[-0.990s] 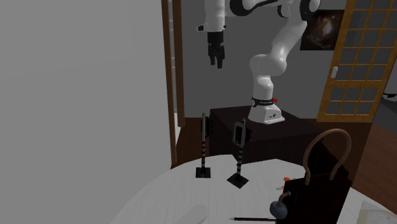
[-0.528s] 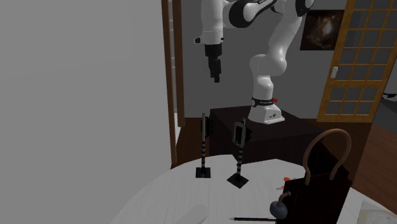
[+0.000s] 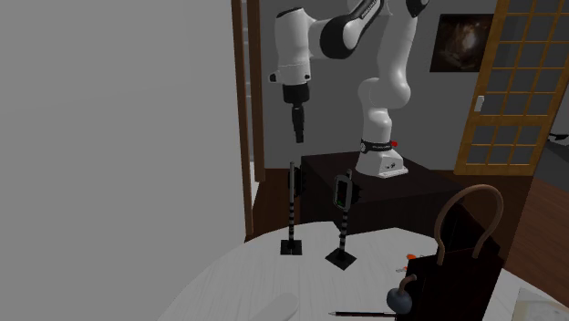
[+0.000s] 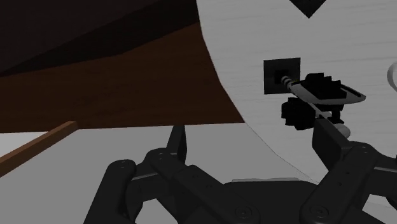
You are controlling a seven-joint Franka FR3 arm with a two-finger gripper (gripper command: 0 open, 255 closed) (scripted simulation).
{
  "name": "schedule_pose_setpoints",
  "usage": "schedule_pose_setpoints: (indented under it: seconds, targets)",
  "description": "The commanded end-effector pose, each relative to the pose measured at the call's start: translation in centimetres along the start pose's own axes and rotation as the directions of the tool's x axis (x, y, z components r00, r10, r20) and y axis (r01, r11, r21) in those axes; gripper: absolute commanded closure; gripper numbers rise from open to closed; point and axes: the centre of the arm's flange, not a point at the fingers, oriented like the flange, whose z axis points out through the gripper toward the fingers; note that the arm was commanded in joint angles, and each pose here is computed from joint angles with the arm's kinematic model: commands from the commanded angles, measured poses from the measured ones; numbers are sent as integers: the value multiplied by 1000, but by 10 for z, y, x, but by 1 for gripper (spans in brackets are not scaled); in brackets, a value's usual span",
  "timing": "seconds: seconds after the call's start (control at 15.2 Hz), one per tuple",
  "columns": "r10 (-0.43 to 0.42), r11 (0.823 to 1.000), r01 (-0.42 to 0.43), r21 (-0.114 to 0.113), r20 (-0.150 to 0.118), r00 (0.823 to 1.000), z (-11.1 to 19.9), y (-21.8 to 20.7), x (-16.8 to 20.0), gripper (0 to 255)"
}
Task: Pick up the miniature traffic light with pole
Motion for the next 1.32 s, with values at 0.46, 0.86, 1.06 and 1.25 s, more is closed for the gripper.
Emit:
schedule_pose_setpoints:
  seconds: [0.46,0.86,1.06,1.25]
  targets:
    - [158,987,-158,14,16,987,55,-67,39,0]
    - [158,987,-158,14,16,987,84,-69,42,0]
    - [158,987,-158,14,16,987,84,-69,43,255]
    - [158,987,-158,14,16,987,84,-69,43,255]
